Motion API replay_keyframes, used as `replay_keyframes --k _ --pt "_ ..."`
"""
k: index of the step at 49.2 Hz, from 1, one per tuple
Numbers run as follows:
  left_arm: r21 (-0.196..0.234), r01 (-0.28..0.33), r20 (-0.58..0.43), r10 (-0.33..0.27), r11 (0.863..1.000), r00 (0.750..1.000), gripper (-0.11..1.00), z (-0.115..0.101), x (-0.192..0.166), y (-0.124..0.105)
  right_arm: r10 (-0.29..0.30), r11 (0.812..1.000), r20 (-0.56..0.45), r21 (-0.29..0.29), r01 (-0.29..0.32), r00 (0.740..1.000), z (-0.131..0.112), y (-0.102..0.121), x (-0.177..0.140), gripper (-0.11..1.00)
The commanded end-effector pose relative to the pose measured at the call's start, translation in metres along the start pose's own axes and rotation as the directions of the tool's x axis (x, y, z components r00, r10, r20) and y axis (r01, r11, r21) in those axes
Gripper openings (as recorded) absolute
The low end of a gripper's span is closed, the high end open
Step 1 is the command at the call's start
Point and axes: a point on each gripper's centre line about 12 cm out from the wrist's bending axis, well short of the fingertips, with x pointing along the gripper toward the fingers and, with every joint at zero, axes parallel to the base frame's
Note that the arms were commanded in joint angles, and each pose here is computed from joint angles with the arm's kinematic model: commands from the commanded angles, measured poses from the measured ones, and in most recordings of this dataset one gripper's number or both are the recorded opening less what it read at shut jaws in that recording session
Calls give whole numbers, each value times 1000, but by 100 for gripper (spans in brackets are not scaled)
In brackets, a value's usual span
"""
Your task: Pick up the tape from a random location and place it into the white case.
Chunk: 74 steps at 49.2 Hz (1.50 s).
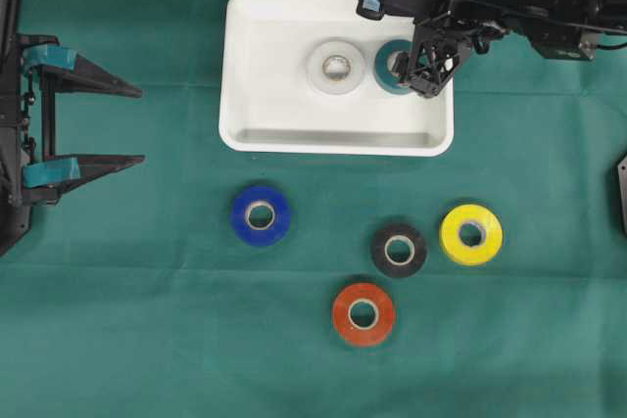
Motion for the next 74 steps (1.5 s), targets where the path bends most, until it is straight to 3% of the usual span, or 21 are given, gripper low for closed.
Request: replay_keyframes --k 1,38,59,67,74 --pt "-4 -4 13 4 1000 1000 98 5 0 1 -2 1000 67 9 1 998 17 -2 -30 89" --pt "-4 -4 13 4 1000 1000 98 5 0 1 -24 999 239 33 16 971 37 -12 -171 89" --pt "-4 -4 13 4 1000 1000 98 5 0 1 -11 1000 258 20 6 966 36 -7 -175 88" --pt "-4 -4 13 4 1000 1000 98 5 0 1 31 999 268 -29 -24 963 35 15 -176 88" --pt "-4 -4 13 4 1000 1000 98 5 0 1 99 993 296 -84 -77 950 34 47 -179 88"
